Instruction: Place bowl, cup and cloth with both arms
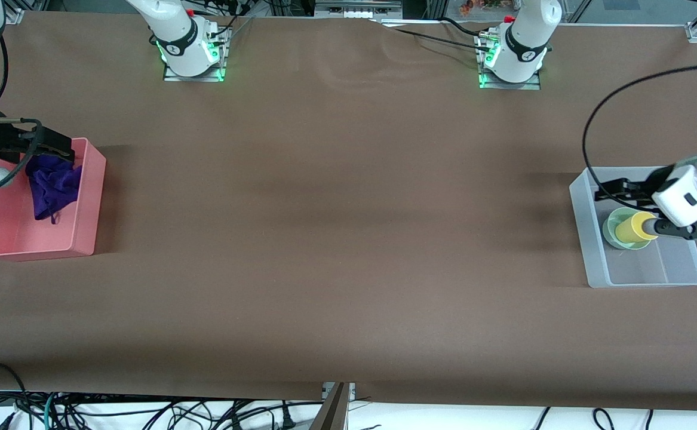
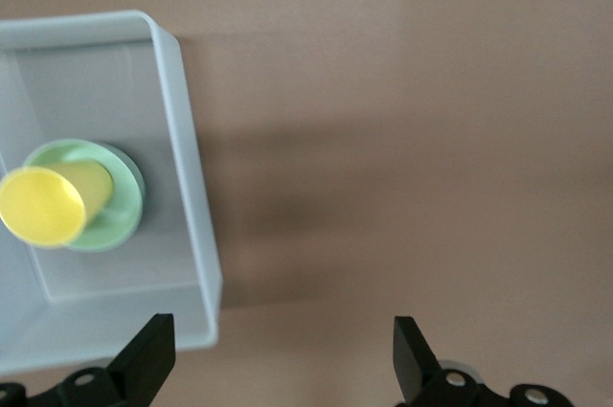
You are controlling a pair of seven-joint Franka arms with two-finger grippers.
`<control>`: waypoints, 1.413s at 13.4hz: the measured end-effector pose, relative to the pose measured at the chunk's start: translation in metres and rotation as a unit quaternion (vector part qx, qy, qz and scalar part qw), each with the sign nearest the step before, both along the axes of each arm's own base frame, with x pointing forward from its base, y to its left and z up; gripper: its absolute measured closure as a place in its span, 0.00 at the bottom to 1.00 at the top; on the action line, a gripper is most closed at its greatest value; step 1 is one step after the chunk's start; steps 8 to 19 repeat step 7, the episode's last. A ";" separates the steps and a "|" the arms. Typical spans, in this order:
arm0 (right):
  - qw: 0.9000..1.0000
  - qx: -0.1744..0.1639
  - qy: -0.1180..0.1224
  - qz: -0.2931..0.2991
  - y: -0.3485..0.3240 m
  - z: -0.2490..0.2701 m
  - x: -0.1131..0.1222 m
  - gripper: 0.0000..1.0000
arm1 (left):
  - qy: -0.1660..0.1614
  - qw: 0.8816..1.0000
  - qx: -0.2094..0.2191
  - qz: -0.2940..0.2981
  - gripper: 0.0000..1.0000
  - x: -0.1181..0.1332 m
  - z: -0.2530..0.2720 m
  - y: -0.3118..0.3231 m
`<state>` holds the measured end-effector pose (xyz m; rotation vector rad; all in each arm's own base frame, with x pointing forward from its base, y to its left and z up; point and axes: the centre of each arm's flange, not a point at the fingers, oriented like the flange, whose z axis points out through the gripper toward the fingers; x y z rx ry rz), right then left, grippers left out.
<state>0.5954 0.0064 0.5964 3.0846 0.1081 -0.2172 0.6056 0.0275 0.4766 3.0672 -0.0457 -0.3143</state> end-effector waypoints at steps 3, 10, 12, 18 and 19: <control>1.000 0.000 0.000 -0.002 -0.002 0.000 0.000 0.00 | 0.003 0.999 0.035 -0.009 0.00 -0.028 0.057 -0.038; 1.000 0.000 0.000 -0.002 -0.002 0.000 0.000 0.00 | -0.015 0.999 0.037 -0.003 0.00 -0.047 0.097 -0.033; 1.000 0.000 0.000 -0.002 -0.002 0.000 0.000 0.00 | -0.015 0.999 0.037 -0.003 0.00 -0.047 0.097 -0.033; 1.000 0.000 0.000 -0.002 -0.002 0.000 0.000 0.00 | -0.015 0.999 0.037 -0.003 0.00 -0.047 0.097 -0.033; 1.000 0.000 0.000 -0.002 -0.002 0.000 0.000 0.00 | -0.015 0.999 0.037 -0.003 0.00 -0.047 0.097 -0.033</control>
